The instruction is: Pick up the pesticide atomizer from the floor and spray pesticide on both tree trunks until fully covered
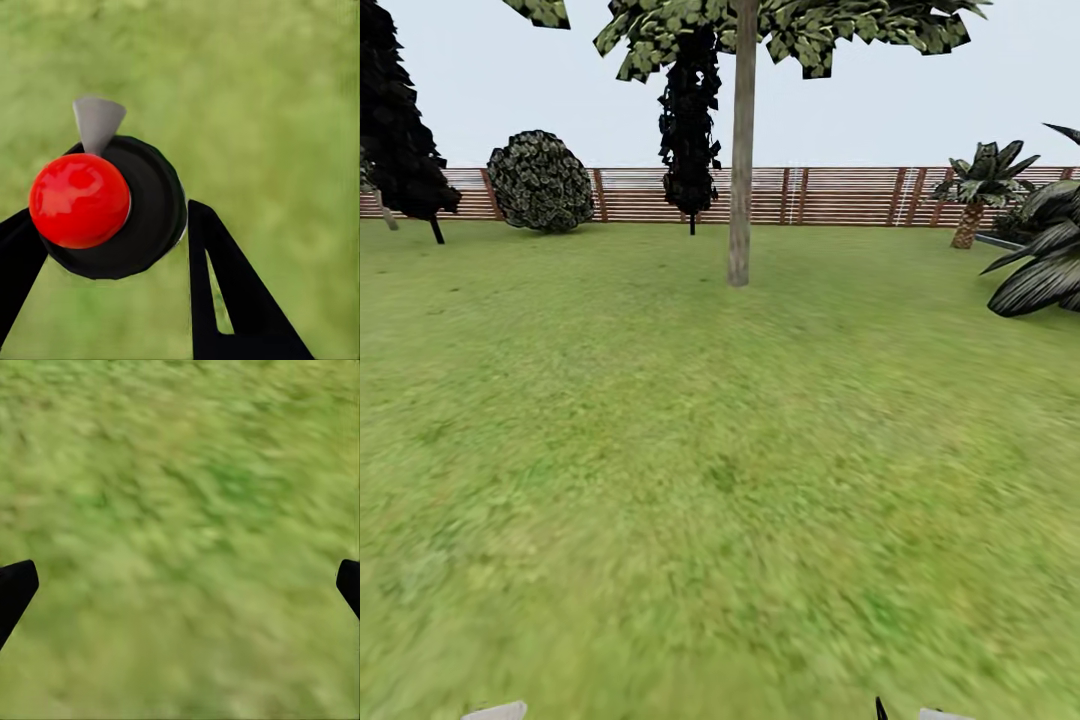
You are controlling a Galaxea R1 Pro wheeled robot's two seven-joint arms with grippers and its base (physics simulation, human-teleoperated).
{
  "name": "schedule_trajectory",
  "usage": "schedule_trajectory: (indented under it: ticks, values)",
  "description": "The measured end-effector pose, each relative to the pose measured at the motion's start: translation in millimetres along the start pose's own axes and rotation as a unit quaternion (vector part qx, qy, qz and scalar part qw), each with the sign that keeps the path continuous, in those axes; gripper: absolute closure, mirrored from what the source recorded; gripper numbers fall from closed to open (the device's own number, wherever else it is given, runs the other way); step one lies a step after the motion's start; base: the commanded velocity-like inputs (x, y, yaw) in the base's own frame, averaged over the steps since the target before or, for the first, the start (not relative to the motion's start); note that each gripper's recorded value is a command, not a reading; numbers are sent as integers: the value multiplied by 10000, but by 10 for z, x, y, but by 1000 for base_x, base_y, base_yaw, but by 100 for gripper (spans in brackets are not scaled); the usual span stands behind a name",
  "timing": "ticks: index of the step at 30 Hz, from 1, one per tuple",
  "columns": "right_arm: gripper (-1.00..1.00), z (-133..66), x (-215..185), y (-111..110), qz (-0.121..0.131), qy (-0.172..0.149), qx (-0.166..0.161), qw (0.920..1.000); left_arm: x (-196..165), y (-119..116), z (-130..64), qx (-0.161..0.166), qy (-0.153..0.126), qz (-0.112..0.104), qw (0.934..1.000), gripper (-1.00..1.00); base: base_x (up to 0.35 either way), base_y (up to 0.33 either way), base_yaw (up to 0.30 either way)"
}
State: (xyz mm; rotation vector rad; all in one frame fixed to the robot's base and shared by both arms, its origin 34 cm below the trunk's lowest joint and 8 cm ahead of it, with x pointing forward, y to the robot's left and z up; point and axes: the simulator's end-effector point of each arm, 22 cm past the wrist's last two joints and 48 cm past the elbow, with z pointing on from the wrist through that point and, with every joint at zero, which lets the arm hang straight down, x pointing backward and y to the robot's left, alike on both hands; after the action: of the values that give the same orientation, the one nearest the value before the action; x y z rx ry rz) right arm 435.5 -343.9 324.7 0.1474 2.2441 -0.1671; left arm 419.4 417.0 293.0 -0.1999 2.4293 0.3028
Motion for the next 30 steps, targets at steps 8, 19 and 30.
schedule_trajectory:
  ticks: [8,19,30]
  values:
    - [-100,0,0,-1,-1,0,1,10000,-3,0,0,0,-3,0,10000,100,337,0,0]
    - [-100,0,1,0,-1,1,-1,10000,5,0,-1,0,5,0,10000,100,337,0,0]
    - [-100,-1,2,0,0,2,-1,10000,5,0,-1,0,5,0,10000,100,337,0,0]
